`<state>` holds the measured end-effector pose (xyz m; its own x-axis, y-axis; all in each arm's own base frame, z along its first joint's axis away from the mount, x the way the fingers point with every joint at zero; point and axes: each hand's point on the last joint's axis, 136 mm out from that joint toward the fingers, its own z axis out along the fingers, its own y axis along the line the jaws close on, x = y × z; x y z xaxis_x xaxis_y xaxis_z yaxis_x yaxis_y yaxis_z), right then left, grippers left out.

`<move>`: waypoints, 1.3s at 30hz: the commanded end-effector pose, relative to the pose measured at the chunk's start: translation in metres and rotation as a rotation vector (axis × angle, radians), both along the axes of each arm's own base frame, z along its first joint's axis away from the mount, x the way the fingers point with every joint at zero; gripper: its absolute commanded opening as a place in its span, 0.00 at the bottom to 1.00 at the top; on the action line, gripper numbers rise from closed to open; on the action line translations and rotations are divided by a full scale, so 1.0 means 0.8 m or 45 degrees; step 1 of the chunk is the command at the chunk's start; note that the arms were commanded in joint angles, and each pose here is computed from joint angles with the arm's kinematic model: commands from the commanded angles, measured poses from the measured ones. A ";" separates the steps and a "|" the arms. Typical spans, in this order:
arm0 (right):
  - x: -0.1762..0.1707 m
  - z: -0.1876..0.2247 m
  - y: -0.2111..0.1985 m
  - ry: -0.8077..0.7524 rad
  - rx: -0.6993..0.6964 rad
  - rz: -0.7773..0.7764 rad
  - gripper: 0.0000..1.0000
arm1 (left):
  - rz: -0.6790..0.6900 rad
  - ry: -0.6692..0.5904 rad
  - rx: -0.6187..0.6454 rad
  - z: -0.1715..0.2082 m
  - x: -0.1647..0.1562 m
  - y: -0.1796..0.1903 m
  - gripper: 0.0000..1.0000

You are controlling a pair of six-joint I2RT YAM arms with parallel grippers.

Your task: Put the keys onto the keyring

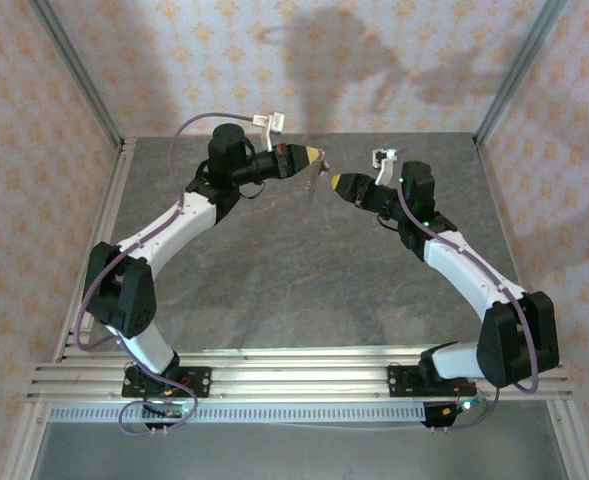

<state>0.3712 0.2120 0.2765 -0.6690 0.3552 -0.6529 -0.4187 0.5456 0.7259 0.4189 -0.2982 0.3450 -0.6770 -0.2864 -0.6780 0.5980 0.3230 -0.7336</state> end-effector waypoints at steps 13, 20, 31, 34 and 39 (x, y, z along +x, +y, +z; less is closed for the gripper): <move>-0.015 0.045 0.000 -0.175 -0.026 -0.012 0.46 | -0.048 -0.165 -0.097 0.063 -0.026 0.002 0.00; -0.010 0.064 0.016 -0.210 -0.023 0.029 0.45 | -0.067 -0.173 -0.095 0.066 -0.032 -0.001 0.00; -0.002 0.078 0.041 -0.222 0.006 0.111 0.43 | -0.079 -0.174 -0.088 0.069 -0.036 -0.004 0.00; -0.005 0.075 0.043 -0.216 0.005 0.129 0.35 | -0.077 -0.170 -0.093 0.069 -0.035 -0.004 0.00; -0.015 0.068 0.044 -0.205 0.008 0.153 0.15 | -0.051 -0.163 -0.091 0.066 -0.029 -0.003 0.00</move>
